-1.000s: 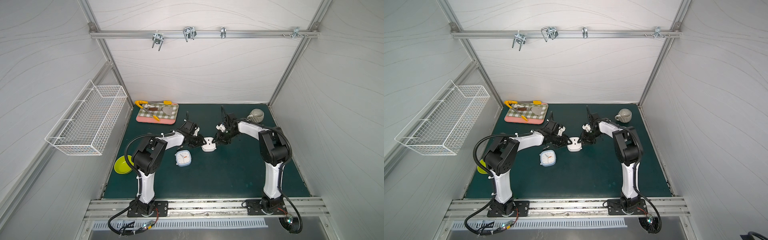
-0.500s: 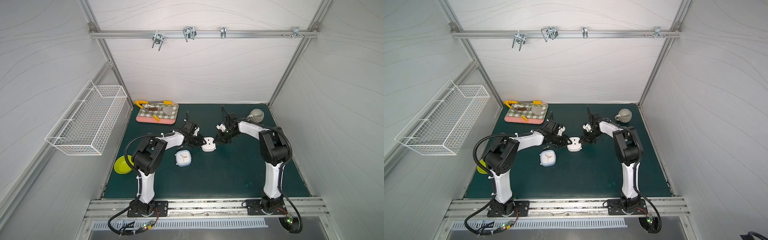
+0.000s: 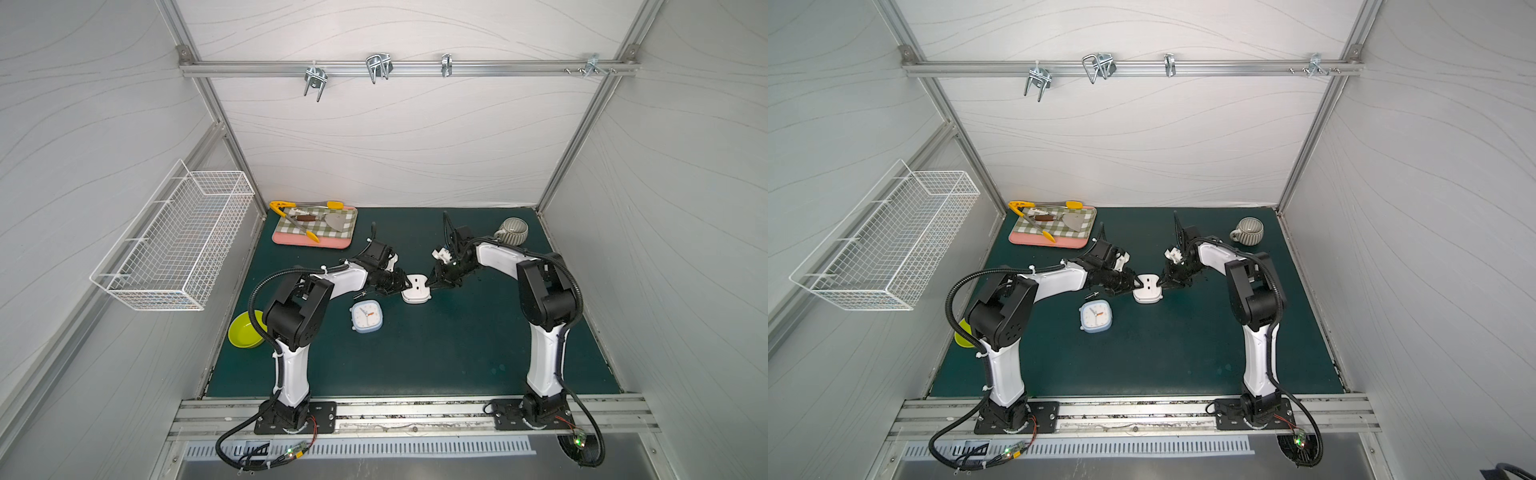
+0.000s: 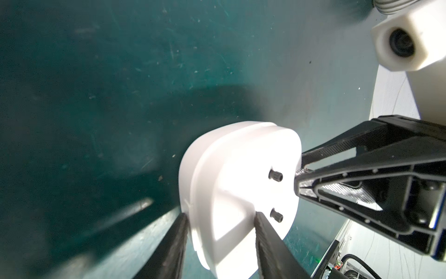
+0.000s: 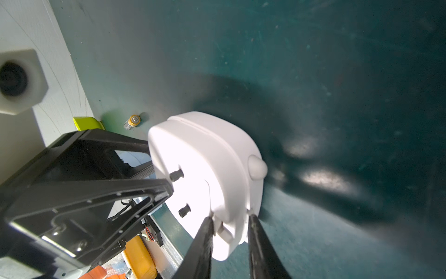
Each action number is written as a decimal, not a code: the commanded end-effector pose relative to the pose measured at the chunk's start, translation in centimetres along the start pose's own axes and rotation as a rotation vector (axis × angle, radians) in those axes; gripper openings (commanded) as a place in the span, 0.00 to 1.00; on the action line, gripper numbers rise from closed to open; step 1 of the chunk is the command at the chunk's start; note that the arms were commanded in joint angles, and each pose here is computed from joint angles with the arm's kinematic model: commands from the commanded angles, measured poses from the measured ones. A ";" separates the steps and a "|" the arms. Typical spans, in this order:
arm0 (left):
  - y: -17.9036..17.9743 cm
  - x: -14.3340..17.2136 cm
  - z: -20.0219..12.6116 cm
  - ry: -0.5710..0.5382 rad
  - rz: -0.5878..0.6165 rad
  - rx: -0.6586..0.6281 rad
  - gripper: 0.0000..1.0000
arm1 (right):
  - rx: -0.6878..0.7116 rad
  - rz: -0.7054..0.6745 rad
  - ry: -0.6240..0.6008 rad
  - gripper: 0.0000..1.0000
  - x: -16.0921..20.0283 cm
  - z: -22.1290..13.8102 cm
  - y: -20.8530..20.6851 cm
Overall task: Insert the battery into the alarm
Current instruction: Install the cover on the alarm, then adjust the alarm at the center of the board.
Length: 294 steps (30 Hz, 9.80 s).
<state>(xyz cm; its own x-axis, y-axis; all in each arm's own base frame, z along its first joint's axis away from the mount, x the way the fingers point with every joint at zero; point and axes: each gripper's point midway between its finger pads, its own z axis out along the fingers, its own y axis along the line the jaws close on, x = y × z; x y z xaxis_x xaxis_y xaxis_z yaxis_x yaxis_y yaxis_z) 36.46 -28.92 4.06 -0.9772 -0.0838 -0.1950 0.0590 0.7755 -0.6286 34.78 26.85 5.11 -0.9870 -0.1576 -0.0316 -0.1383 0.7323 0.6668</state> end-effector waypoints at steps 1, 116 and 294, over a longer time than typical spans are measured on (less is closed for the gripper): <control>-0.2 0.0 0.8 0.011 0.003 -0.005 0.46 | 0.032 -0.024 0.041 0.29 1.9 1.0 0.6; 0.0 0.2 0.7 0.025 0.006 -0.012 0.46 | 0.098 -0.013 0.047 0.00 1.8 1.4 0.5; 2.0 -4.3 -9.1 -0.315 -0.219 0.125 0.91 | 0.468 -0.211 -0.171 0.92 1.0 -0.2 6.7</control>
<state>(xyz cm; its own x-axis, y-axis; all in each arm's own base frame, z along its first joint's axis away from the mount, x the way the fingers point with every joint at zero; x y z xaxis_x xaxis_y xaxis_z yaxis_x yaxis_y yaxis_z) 37.83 -19.60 8.64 -0.8544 -0.4412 -0.2745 -0.1301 0.6931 -0.7090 32.57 30.80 6.94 -0.9460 -0.2521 -0.2038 -0.2867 0.9441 0.1628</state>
